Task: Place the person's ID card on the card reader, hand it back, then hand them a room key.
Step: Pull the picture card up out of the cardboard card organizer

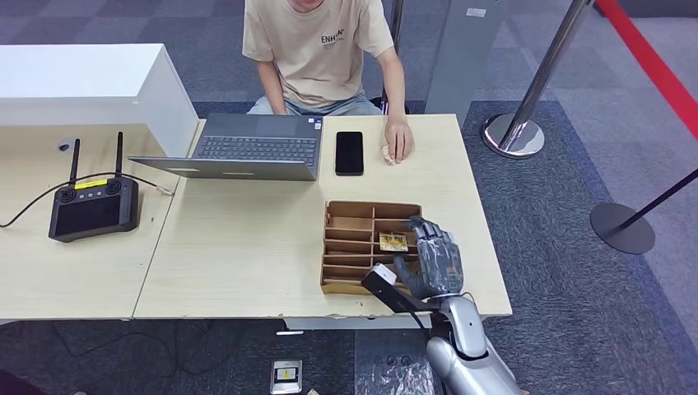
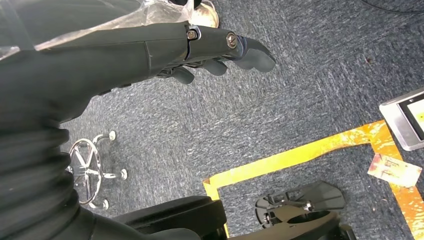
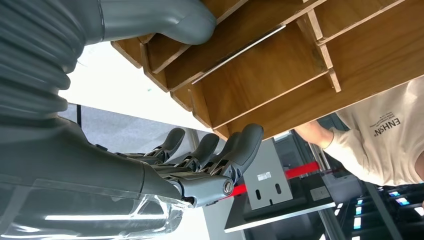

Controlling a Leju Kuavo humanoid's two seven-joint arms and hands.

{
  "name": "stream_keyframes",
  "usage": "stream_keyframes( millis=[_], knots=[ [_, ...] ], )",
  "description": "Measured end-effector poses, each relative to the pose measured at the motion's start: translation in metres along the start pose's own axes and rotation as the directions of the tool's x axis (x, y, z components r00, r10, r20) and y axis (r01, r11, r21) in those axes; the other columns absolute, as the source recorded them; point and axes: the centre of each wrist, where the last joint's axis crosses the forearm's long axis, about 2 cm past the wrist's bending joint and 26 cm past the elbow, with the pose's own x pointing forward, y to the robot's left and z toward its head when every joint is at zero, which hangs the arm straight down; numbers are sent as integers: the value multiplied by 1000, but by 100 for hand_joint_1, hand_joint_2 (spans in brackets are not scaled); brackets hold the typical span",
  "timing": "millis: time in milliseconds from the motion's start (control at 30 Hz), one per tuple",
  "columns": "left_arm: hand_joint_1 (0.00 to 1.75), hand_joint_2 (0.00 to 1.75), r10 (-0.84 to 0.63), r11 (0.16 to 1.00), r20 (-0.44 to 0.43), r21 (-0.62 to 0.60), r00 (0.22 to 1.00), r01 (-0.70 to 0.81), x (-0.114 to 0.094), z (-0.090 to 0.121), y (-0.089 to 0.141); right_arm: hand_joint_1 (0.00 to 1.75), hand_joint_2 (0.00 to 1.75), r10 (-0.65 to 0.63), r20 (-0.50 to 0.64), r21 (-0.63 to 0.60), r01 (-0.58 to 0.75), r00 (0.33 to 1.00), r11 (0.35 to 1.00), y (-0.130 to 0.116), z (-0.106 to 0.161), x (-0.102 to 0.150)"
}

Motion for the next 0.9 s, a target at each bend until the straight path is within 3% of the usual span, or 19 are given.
stream_keyframes(
  millis=[67, 100, 200, 300, 900],
  knots=[
    [0, 175, 0, 1000, 0, 0, 1000, 0, 0, 0, 0, 65, 175, 1, -1, 1, -1, 1000, 1000, 0, -1, 0],
    [0, 175, 1, 1000, 0, 0, 1000, -1, 0, 0, 0, 79, 175, 2, -2, 2, -2, 1000, 1000, 1, -1, 0],
    [0, 175, 1, 1000, -1, 0, 1000, -1, 0, 0, 0, 142, 175, 5, -4, 5, -5, 1000, 1000, 1, -2, -1],
    [0, 175, 1, 1000, -1, 0, 1000, -1, 0, 0, 0, 171, 175, 8, -8, 11, -8, 1000, 1000, 3, -1, -2],
    [0, 175, 4, 1000, -3, 2, 1000, -4, 0, 0, 0, 175, 175, 8, -29, 28, -8, 1000, 1000, 7, -4, -6]
  ],
)
